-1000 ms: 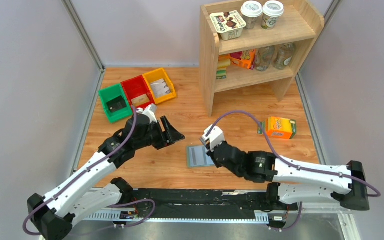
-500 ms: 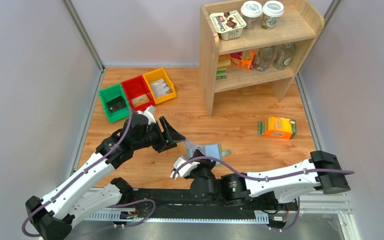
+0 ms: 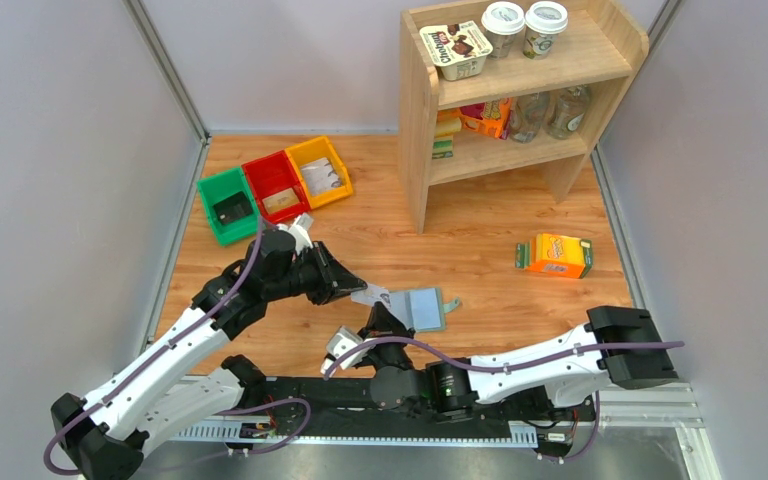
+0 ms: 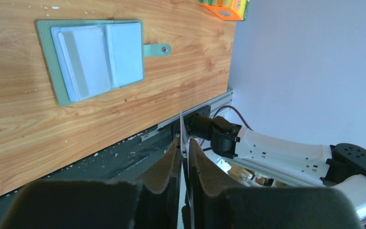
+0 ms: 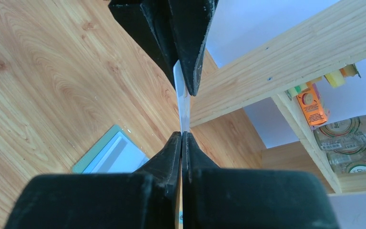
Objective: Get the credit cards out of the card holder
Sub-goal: Place the credit card in the storage box.
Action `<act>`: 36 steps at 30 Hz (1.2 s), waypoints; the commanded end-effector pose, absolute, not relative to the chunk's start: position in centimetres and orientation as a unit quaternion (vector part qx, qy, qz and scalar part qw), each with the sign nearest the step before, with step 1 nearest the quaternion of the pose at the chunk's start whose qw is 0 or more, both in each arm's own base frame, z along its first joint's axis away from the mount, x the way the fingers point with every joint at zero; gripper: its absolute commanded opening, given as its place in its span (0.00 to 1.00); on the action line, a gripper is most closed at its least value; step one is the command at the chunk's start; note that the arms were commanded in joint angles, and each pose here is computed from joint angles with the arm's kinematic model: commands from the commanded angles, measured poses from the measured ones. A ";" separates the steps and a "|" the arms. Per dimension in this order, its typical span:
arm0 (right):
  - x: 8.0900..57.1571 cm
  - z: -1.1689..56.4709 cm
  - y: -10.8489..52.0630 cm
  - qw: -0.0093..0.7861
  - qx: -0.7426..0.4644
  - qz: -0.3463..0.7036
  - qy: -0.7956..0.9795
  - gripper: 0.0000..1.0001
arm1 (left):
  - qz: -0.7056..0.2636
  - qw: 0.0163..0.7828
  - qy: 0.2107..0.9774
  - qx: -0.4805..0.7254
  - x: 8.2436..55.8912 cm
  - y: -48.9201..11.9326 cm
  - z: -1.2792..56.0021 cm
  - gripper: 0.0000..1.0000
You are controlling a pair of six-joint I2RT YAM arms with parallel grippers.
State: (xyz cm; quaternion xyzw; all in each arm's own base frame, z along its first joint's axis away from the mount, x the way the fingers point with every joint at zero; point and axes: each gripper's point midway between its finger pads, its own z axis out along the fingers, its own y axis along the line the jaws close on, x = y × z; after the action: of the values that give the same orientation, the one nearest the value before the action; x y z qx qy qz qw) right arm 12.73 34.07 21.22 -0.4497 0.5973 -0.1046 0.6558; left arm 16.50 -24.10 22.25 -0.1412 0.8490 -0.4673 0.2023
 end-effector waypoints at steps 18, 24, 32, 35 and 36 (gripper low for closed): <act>17.5 18.9 29.5 0.581 -0.217 0.147 0.770 1.00 | -0.345 0.411 0.842 -0.052 23.3 -20.0 21.2 0.00; 20.3 17.4 24.6 0.569 -0.076 0.194 0.796 1.00 | -0.299 0.471 0.829 -0.045 28.2 -18.0 21.4 0.00; 21.3 15.6 21.3 0.586 -0.036 0.148 0.796 1.00 | -0.251 0.513 0.814 -0.105 37.1 -13.9 21.5 0.00; 21.9 13.8 20.5 0.588 -0.028 0.109 0.801 1.00 | -0.230 0.531 0.805 -0.128 41.0 -12.6 21.7 0.00; 22.1 13.7 20.7 0.593 -0.021 0.111 0.797 1.00 | -0.219 0.520 0.815 -0.136 42.1 -12.2 20.2 0.00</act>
State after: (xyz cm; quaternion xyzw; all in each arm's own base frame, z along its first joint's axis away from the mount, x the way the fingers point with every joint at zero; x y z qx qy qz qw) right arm 21.09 21.29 14.54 -0.0694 0.8042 0.1283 0.5762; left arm 36.36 -13.32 17.01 -0.1326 0.8532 -0.2272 0.4504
